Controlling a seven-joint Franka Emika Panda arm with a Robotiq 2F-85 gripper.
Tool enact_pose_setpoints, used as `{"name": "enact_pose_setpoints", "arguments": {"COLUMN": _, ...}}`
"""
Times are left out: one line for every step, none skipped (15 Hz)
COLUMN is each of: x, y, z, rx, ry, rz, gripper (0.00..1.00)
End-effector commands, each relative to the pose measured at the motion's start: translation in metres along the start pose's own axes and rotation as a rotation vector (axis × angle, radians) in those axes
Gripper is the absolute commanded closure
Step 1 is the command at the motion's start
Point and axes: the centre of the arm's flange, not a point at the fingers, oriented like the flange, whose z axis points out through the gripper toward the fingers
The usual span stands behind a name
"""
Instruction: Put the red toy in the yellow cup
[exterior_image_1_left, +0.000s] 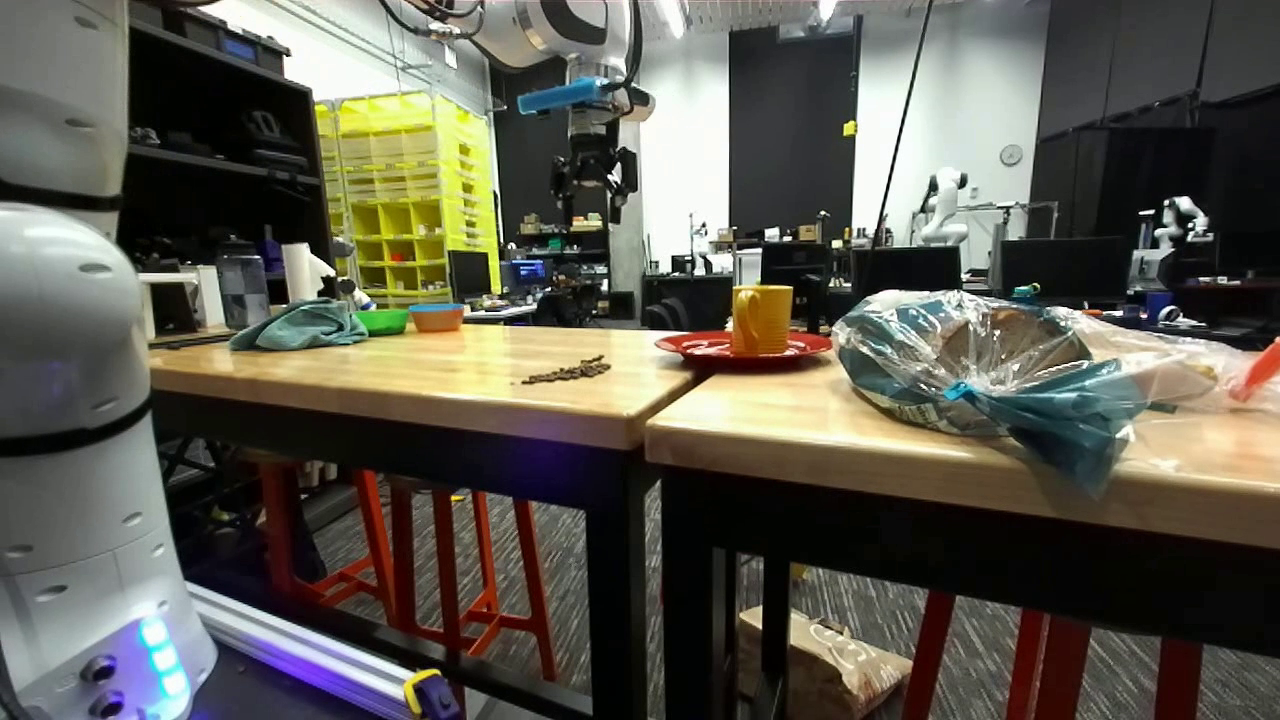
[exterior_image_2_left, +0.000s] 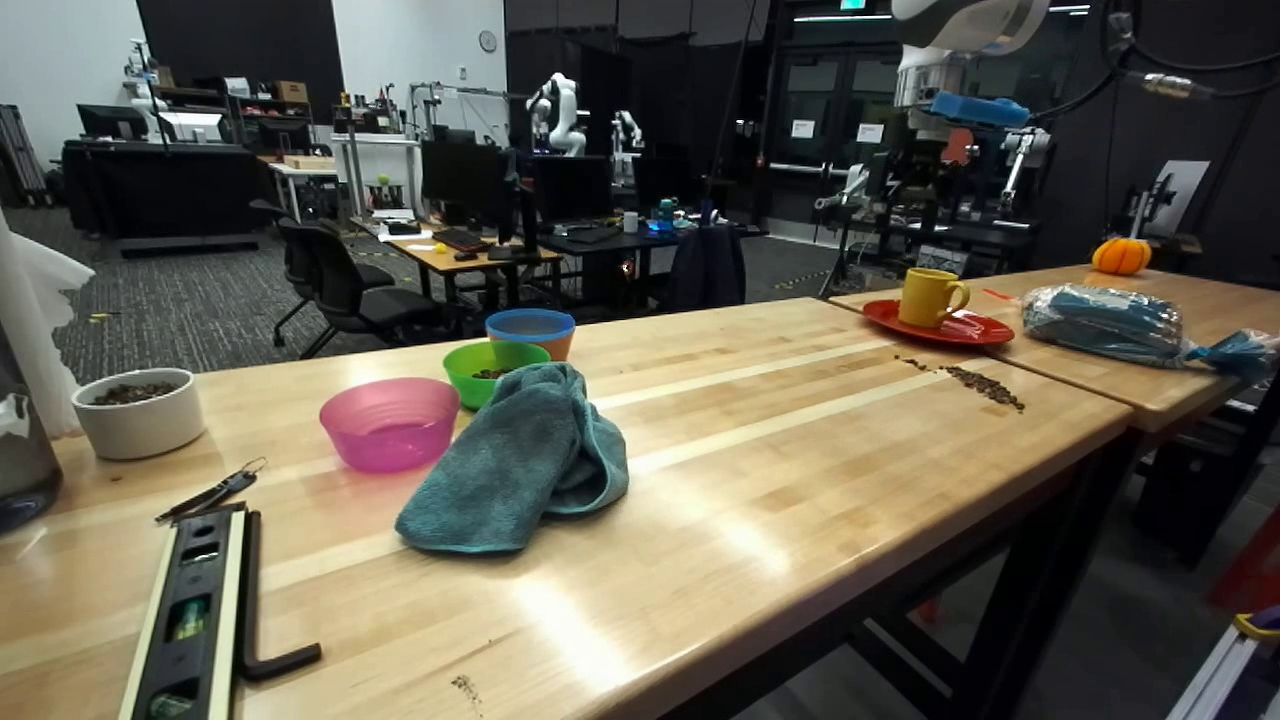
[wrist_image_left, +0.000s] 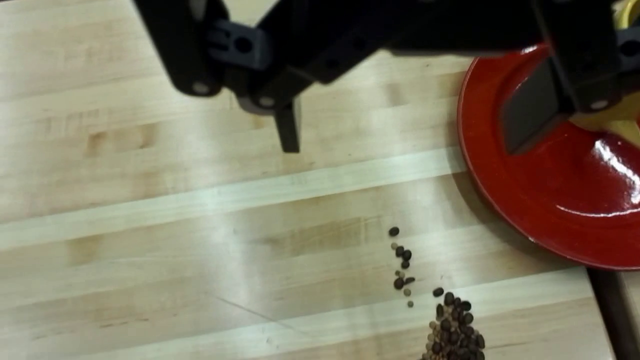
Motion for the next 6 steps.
{"name": "enact_pose_setpoints", "arguments": {"x": -0.073, "y": -0.022, "z": 0.028, "rx": 0.013, "ry": 0.012, "rz": -0.042, "gripper": 0.0}}
{"name": "enact_pose_setpoints", "arguments": {"x": -0.082, "y": -0.026, "z": 0.032, "rx": 0.016, "ry": 0.006, "rz": -0.053, "gripper": 0.0}}
{"name": "enact_pose_setpoints", "arguments": {"x": -0.09, "y": -0.032, "z": 0.037, "rx": 0.02, "ry": -0.004, "rz": -0.061, "gripper": 0.0}}
{"name": "enact_pose_setpoints", "arguments": {"x": -0.097, "y": -0.038, "z": 0.043, "rx": 0.023, "ry": -0.013, "rz": -0.069, "gripper": 0.0}}
{"name": "enact_pose_setpoints", "arguments": {"x": -0.104, "y": -0.043, "z": 0.049, "rx": 0.025, "ry": -0.021, "rz": -0.076, "gripper": 0.0}}
{"name": "enact_pose_setpoints", "arguments": {"x": -0.111, "y": -0.048, "z": 0.055, "rx": 0.022, "ry": -0.029, "rz": -0.074, "gripper": 0.0}}
